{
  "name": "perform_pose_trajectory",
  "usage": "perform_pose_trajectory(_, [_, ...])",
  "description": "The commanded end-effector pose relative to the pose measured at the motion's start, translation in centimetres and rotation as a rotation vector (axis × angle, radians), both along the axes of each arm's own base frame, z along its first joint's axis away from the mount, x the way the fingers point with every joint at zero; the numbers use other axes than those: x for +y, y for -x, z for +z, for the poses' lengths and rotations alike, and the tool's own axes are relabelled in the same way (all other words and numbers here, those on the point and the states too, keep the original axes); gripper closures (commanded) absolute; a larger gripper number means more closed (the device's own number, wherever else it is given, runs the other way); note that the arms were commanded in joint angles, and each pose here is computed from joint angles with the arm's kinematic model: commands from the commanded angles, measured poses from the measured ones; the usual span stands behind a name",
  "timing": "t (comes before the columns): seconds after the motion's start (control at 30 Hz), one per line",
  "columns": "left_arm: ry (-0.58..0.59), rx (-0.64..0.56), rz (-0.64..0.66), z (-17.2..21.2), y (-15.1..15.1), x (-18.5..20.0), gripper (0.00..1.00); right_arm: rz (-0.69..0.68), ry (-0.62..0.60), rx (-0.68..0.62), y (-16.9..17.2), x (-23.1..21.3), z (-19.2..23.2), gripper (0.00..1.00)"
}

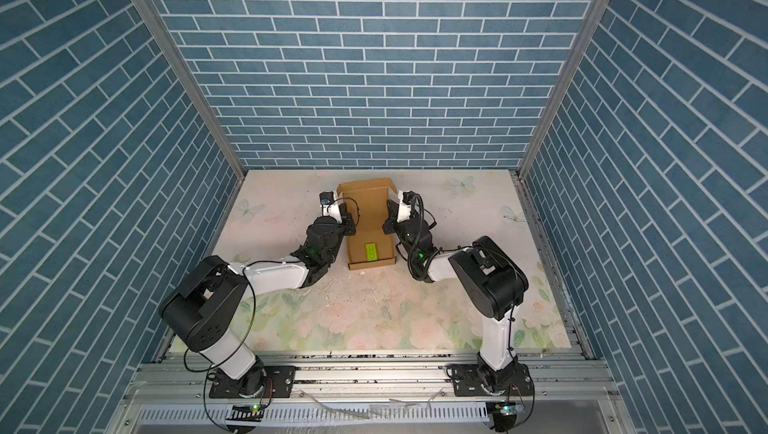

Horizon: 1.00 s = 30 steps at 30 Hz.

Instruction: Fold the paper box

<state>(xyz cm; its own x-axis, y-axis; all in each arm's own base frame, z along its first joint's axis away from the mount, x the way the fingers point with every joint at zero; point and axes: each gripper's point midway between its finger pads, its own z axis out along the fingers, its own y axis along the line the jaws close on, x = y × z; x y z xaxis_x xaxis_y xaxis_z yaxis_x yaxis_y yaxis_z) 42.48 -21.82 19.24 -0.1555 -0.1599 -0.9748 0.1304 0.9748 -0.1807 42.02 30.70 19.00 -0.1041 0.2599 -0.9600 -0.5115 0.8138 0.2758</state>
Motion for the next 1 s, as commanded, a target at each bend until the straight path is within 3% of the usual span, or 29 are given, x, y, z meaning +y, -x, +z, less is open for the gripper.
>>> perform_pose_trajectory(0.0, [0.016, -0.076, -0.064, 1.6, 1.4, -1.6, 0.91, 0.096, -0.022, -0.102, 2.5, 1.8, 2.1, 1.00])
perform_pose_trajectory(0.5, [-0.060, -0.135, -0.096, -0.5, 4.8, -3.5, 0.91, 0.144, 0.034, -0.119, 5.3, 1.9, 0.3, 1.00])
perform_pose_trajectory(0.97, [-0.105, -0.158, -0.102, -1.3, 6.9, -3.0, 0.92, 0.143, 0.080, -0.114, 6.8, 0.8, -0.5, 1.00])
